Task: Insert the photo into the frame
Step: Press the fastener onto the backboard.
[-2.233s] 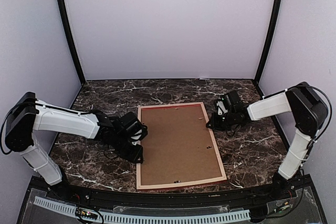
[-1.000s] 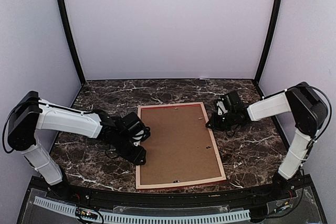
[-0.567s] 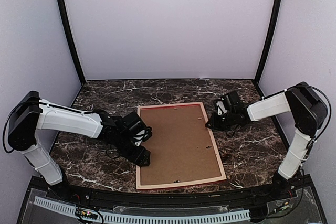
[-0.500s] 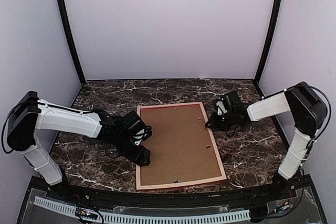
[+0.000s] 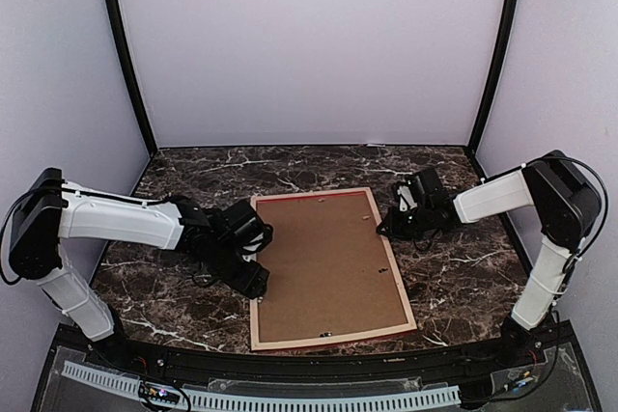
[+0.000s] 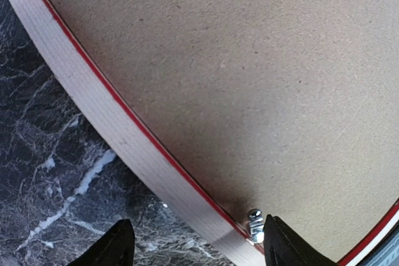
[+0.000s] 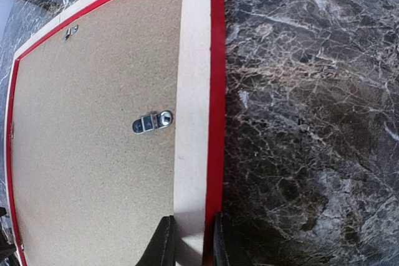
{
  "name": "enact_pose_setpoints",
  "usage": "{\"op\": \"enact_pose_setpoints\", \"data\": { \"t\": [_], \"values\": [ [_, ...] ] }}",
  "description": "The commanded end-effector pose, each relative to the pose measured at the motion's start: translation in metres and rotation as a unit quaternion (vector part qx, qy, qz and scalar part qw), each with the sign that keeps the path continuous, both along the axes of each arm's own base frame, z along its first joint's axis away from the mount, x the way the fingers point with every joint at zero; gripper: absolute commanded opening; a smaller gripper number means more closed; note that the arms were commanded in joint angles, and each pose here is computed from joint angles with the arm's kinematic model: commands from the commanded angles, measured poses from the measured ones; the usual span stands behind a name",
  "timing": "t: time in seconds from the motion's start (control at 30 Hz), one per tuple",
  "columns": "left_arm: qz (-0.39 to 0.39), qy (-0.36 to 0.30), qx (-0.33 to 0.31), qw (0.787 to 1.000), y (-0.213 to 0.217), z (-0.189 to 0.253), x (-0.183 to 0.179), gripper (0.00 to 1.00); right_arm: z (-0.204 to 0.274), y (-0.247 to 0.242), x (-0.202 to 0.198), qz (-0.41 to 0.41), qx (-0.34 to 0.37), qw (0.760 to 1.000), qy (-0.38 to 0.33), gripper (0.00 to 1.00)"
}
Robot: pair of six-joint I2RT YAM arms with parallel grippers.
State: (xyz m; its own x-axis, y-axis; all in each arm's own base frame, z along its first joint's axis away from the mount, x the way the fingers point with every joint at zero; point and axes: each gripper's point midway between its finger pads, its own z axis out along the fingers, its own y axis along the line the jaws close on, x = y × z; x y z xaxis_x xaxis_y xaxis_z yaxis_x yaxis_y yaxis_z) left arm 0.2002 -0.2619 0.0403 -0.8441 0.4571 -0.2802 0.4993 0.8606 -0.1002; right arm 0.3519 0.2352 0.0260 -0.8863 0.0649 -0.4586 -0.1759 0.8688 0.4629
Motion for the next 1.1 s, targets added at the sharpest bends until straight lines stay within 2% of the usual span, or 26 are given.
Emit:
{"op": "enact_pose_setpoints", "data": {
  "t": [0.0,0.53,0.8,1.07],
  "values": [
    [0.012,-0.010,0.039,0.999,0.011,0.002,0.004,0.73,-0.050,-0.012,-0.048,0.010,-0.028,0.993,0.112,0.00],
    [-0.001,0.031,0.069,0.997,0.015,-0.010,-0.006,0.72,-0.051,-0.012,-0.046,0.010,-0.028,0.993,0.111,0.00],
    [-0.002,0.080,0.039,0.996,0.005,-0.014,-0.024,0.72,-0.053,-0.012,-0.047,0.009,-0.028,0.993,0.113,0.00],
    [-0.007,0.081,0.024,0.996,-0.002,-0.011,-0.023,0.72,-0.055,-0.011,-0.047,0.010,-0.028,0.993,0.115,0.00]
  ]
}}
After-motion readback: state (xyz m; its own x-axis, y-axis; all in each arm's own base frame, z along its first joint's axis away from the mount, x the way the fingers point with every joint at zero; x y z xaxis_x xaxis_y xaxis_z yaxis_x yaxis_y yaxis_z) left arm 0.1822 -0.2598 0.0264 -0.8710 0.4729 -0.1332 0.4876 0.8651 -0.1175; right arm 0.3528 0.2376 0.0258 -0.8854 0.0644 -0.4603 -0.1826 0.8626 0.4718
